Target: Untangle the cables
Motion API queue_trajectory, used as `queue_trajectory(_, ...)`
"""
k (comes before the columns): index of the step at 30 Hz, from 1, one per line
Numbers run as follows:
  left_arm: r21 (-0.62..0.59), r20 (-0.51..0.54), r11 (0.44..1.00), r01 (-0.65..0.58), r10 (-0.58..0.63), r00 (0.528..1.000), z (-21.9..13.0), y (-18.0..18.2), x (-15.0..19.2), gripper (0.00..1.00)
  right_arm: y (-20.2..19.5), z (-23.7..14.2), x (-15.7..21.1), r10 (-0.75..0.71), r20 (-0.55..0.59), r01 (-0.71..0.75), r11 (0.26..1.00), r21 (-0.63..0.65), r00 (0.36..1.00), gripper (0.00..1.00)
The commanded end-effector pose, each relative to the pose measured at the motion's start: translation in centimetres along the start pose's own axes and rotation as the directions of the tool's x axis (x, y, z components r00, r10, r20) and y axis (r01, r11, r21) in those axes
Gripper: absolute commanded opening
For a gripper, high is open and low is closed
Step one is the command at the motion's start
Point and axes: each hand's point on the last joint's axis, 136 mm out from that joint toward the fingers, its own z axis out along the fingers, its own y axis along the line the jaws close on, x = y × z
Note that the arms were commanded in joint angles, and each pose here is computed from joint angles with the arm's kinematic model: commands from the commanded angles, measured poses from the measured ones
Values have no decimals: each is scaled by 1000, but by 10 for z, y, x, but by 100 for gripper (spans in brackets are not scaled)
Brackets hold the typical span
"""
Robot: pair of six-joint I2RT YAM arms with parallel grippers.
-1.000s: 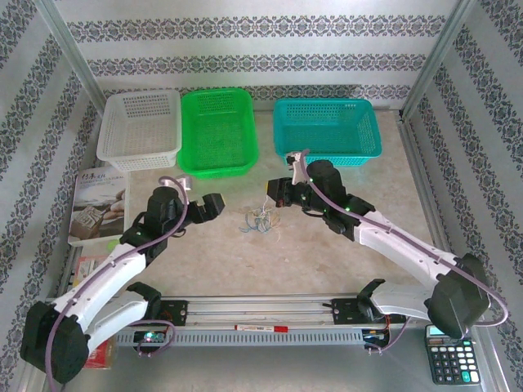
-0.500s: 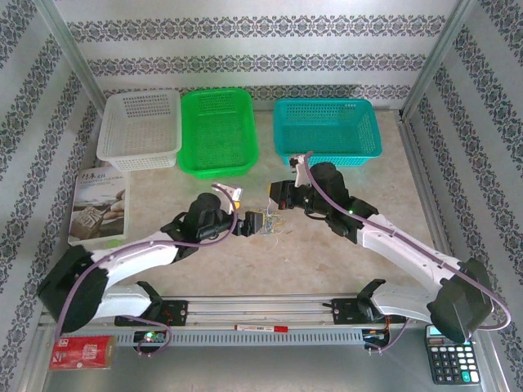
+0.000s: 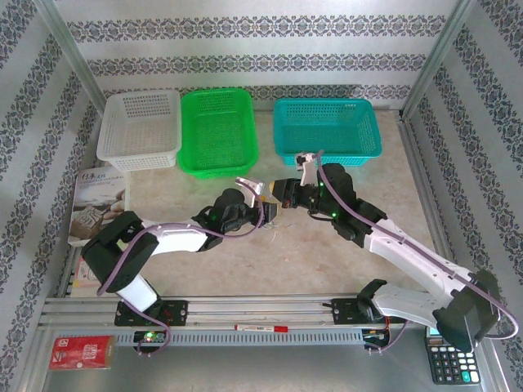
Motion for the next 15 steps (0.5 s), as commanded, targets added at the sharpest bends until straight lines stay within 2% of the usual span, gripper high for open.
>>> queue_trajectory(1,36,45,999,16,-18,999,1,-6,-1,46,51,-23,-46,-4,120,19,992,-125,993,0)
queue_trajectory(4,24,20,999,29,-29,999,0,0,14,40,74,-36,-72,-1,176,33,983,-179,984,0)
queue_trajectory(8,9,-1,999,41,-41,999,-3,7,27,40,101,-59,-108,-4,261,67,970,-233,965,0)
queue_trajectory(15,6,-7,999,53,-53,999,-7,9,32,40,109,-99,-158,13,414,89,970,-227,910,0)
